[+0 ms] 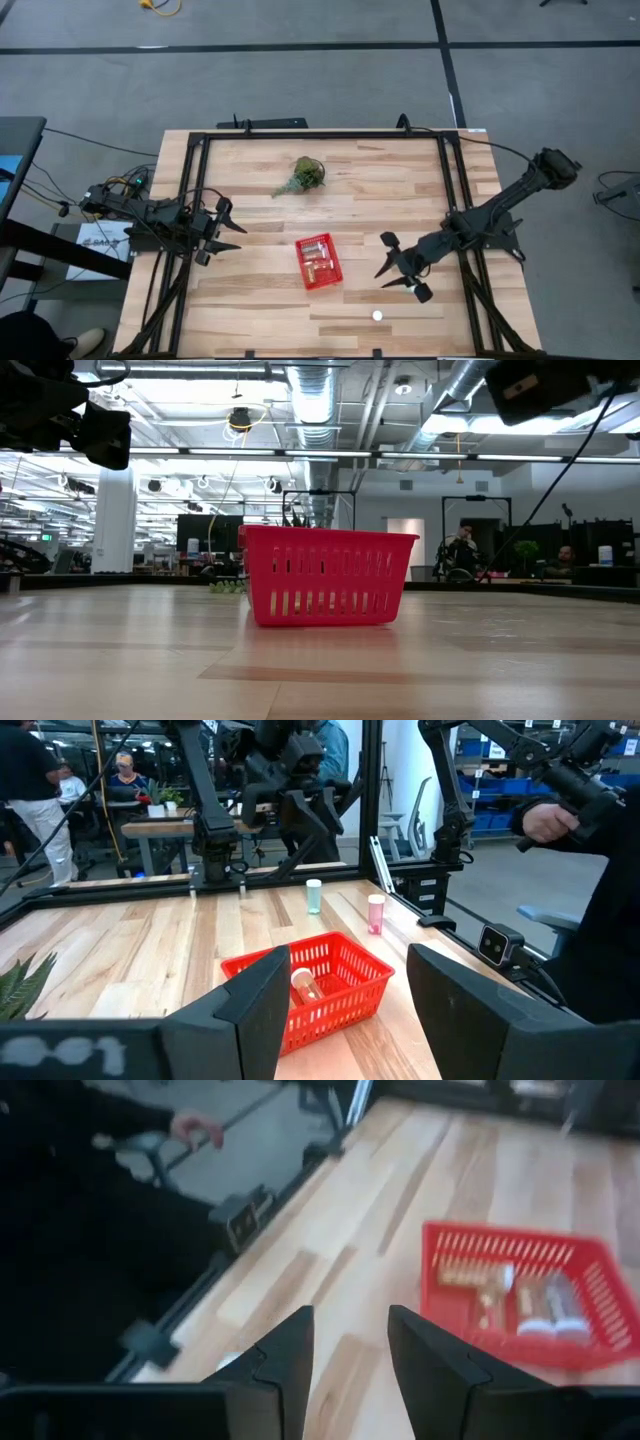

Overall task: Pick and place pill bottles into a basket
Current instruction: Put the pink pill bottle into the red basket

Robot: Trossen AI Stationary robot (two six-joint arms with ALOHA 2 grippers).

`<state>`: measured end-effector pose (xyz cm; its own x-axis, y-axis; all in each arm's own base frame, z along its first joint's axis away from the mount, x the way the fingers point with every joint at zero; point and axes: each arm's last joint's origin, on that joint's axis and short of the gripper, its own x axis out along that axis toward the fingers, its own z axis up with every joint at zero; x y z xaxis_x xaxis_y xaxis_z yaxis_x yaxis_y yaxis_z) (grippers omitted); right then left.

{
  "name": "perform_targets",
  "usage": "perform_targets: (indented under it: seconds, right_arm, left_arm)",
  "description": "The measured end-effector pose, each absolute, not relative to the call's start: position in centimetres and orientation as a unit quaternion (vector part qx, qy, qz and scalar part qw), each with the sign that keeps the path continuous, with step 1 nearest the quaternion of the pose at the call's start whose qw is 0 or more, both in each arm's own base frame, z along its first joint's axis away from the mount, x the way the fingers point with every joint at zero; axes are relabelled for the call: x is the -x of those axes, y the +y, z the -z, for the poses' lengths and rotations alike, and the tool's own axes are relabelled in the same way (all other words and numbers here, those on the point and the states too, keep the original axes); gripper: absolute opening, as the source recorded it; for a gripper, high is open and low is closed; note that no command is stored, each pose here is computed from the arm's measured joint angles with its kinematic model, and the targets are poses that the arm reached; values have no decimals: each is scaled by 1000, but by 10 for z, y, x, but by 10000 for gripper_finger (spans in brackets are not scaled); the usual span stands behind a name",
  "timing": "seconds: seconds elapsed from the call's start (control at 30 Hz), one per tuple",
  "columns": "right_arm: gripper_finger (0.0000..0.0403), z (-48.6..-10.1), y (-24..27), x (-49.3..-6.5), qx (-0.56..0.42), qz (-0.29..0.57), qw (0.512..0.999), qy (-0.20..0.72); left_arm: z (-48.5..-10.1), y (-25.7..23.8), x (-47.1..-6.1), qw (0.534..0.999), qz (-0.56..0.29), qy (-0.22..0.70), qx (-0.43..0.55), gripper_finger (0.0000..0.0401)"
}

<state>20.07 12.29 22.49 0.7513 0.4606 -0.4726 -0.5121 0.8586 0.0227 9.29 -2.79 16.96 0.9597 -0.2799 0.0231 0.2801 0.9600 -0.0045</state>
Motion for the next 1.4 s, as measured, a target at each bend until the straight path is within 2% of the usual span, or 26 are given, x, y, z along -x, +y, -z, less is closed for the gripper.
perform_targets:
  seconds: [0.1, 0.33, 0.73, 1.13, 1.4]
  right_arm:
    - [128, -226, 130, -195, 71, -261, 927, 260]
    - [151, -233, 148, -184, 100, -232, 936, 243]
    - [258, -194, 176, -197, 105, -223, 917, 315]
    - [258, -177, 204, -211, 93, -223, 885, 397]
    - [258, -168, 213, -217, 77, -229, 877, 415]
  left_arm:
    - [-170, -28, -93, 990, 142, -11, 4, 192]
    - [-170, -28, -93, 990, 142, -11, 4, 192]
    - [-170, -28, -93, 990, 142, -11, 4, 192]
    - [-170, -28, -93, 990, 142, -11, 4, 192]
    - [-170, -28, -93, 990, 142, -11, 4, 192]
